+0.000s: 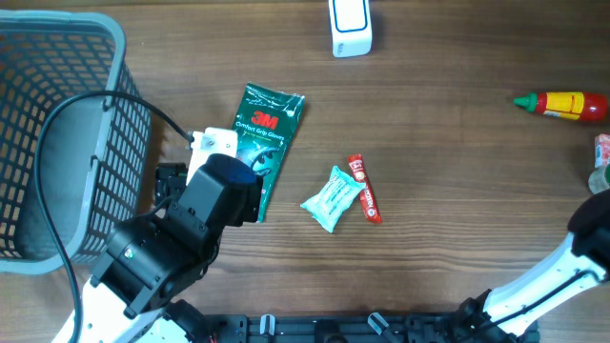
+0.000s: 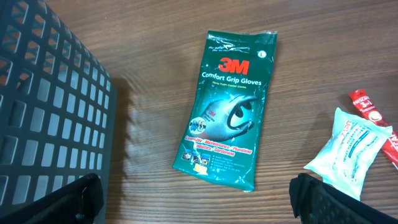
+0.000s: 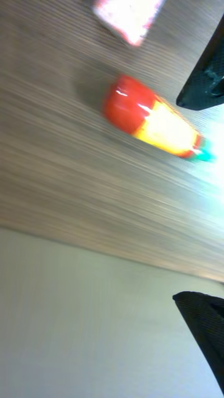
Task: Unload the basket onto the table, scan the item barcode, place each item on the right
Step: 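Carry the sauce bottle to the far right and set it down, then move the right gripper back over the pale green tissue pack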
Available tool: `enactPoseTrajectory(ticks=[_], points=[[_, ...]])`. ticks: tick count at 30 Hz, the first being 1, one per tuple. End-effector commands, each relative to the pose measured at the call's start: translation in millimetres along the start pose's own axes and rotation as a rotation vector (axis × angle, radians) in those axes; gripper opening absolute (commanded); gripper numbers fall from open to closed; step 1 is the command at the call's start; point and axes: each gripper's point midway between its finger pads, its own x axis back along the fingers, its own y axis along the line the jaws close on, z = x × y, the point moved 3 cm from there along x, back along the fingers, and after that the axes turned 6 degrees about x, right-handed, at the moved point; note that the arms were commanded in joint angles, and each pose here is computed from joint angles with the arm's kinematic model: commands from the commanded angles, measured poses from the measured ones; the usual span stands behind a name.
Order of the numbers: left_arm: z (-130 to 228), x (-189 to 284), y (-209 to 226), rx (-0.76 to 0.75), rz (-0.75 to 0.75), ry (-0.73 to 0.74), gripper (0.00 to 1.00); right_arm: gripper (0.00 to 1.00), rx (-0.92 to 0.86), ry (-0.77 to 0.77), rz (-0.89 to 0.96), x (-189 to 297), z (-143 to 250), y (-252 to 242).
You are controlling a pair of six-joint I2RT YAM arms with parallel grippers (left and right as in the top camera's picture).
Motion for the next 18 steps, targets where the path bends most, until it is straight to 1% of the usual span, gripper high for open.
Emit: enactPoseTrajectory(ticks=[1,4,8,10,13,15,16,18], points=[[-1.2,0.7,-0.2,0.02,0.004,-0.003,1.0,0.93,0.117,0.136,-0.079,17.9,44.4,36.8],[-1.2,0.7,-0.2,0.02,0.004,-0.003,1.0,0.92,0.191,0.28,-0.087,24.2,90.5,53.2],[-1.2,0.7,-0.2,0.021,0.004,-0.003,1.0,0.92,0.169,0.46,-0.009,30.6,148.2,59.7],[-1.2,0.7,-0.2,0.021,0.004,-0.003,1.0,0.89,0.179,0.552,0.025,36.9,182.2,68.1],[-1.2,0.7,-0.2,0.021,0.004,-0.003,1.0,0.85,0.238,0.658,0.025,46.6,225.1,84.5],[-1.2,0.7,-0.2,0.021,0.004,-0.003,1.0,0.86,0.276,0.721,0.037,54.5,256.9,96.0],[-1.2,0.7,-0.2,0.021,0.004,-0.003,1.0,0.89,0.28,0.751,0.053,59.0,273.6,101.0],[-1.2,0.7,-0.2,0.02,0.004,-0.003,1.0,0.92,0.3,0.801,0.078,67.9,306.9,111.3]])
